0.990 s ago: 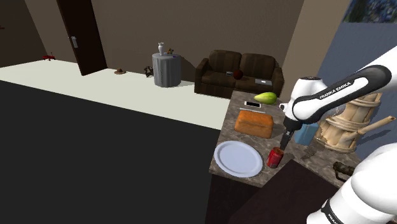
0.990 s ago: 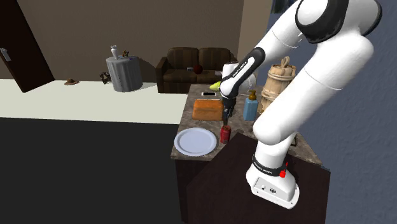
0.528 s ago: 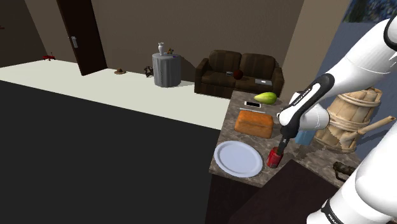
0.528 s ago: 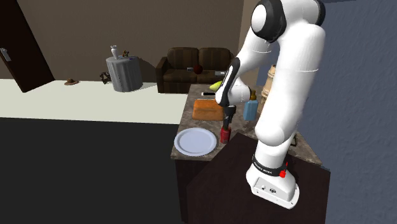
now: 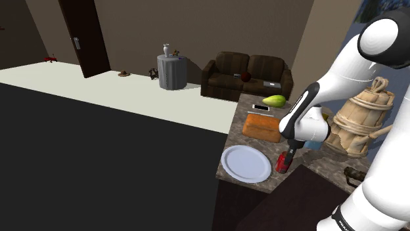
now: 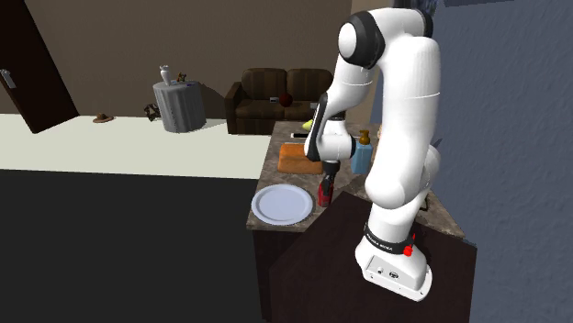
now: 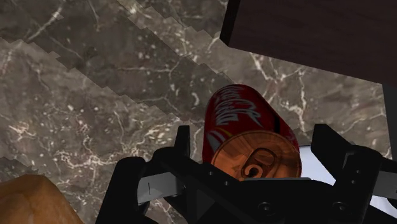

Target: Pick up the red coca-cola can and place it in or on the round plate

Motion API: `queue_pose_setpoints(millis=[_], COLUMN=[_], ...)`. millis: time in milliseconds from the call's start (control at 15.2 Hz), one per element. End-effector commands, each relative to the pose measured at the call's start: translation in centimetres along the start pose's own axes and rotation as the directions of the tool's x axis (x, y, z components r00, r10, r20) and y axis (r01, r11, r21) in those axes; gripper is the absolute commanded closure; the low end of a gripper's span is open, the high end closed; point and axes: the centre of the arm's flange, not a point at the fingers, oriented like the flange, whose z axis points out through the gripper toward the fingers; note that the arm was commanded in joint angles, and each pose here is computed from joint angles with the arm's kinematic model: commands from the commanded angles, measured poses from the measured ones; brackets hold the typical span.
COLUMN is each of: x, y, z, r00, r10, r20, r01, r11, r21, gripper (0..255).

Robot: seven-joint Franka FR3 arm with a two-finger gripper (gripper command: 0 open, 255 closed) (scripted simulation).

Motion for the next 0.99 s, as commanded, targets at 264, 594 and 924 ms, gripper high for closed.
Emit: queue_pose_setpoints(millis=[264,594,924], x=[-0.04,-0.04,-0.05], y=[-0.03,-0.03,-0.02], z=[0.19,0.19,0.18], r00=[1.0,1.0,1.0], r10=[0.001,0.001,0.001], r20=[0.0,0.0,0.0], r01=[-0.001,-0.001,-0.001], r11=[1.0,1.0,1.0], r21=[0.0,0.0,0.0], gripper=[0,255,255])
